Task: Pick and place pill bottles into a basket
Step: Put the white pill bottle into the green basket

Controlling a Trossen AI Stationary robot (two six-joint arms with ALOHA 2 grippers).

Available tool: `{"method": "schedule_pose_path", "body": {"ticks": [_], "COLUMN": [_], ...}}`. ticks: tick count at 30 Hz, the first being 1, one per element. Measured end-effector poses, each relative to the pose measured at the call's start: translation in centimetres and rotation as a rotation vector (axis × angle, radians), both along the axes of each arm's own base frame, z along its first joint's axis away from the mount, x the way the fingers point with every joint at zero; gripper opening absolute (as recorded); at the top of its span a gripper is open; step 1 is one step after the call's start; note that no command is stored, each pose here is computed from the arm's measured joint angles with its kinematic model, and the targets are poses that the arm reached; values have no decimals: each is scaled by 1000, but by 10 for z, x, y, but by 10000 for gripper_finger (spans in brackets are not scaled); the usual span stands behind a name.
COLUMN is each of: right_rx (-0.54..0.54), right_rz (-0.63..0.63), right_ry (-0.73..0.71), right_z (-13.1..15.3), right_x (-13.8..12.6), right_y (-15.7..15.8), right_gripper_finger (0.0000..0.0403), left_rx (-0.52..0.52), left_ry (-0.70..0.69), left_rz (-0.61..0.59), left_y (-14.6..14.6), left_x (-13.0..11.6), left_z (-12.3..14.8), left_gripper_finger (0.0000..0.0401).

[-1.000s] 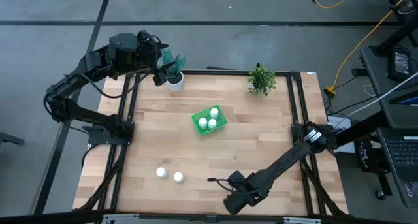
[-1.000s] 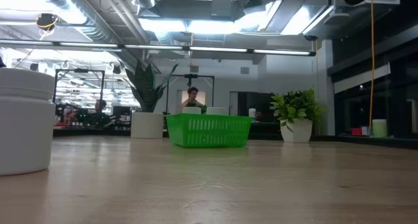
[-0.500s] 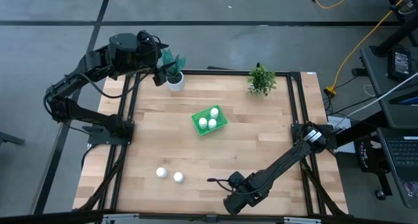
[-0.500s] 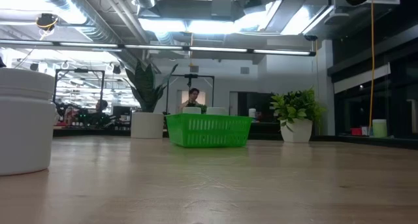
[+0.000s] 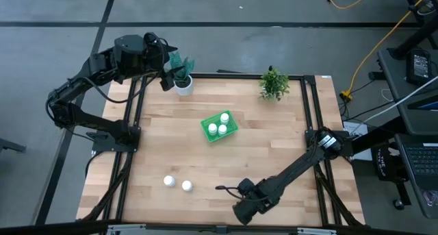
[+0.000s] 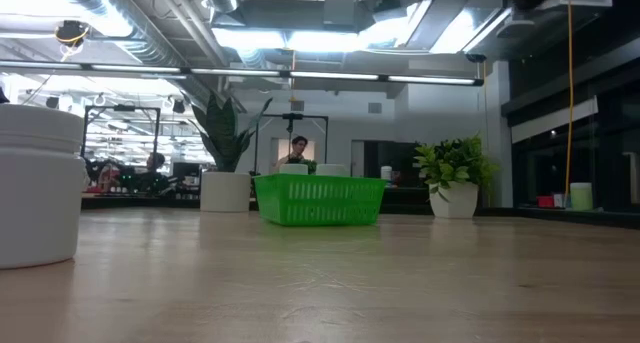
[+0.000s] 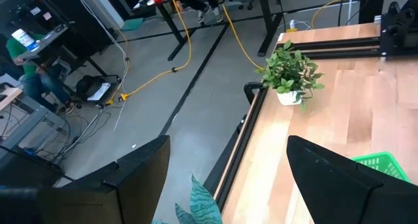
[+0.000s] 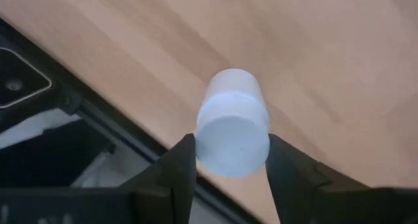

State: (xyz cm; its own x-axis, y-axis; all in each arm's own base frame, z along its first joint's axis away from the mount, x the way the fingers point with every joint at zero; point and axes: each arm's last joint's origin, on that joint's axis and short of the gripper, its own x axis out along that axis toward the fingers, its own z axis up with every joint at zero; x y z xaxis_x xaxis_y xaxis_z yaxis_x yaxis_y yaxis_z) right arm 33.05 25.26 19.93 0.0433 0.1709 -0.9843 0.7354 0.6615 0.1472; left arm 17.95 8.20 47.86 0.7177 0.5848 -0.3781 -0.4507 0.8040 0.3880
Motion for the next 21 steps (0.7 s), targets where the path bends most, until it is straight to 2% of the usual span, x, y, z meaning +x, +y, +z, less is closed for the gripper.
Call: {"method": "schedule_pose_path", "body": {"ticks": [7, 14, 21], "right_rx": [-76, -229, -288], "right_rz": [163, 323, 381], "right_ry": [18, 32, -148], "right_z": [6, 37, 83], "right_x": [13, 16, 24], "right_y": [-40, -101, -175], "right_gripper_finger": [147, 147, 147], "left_rx": [24, 66, 65], "left_ry": [6, -10, -37], "left_rz": [52, 141, 269], "left_y": [0, -2, -3], "left_x": [-3, -16, -25], "left_z": [1, 7, 8], "left_gripper_finger": [303, 303, 303]}}
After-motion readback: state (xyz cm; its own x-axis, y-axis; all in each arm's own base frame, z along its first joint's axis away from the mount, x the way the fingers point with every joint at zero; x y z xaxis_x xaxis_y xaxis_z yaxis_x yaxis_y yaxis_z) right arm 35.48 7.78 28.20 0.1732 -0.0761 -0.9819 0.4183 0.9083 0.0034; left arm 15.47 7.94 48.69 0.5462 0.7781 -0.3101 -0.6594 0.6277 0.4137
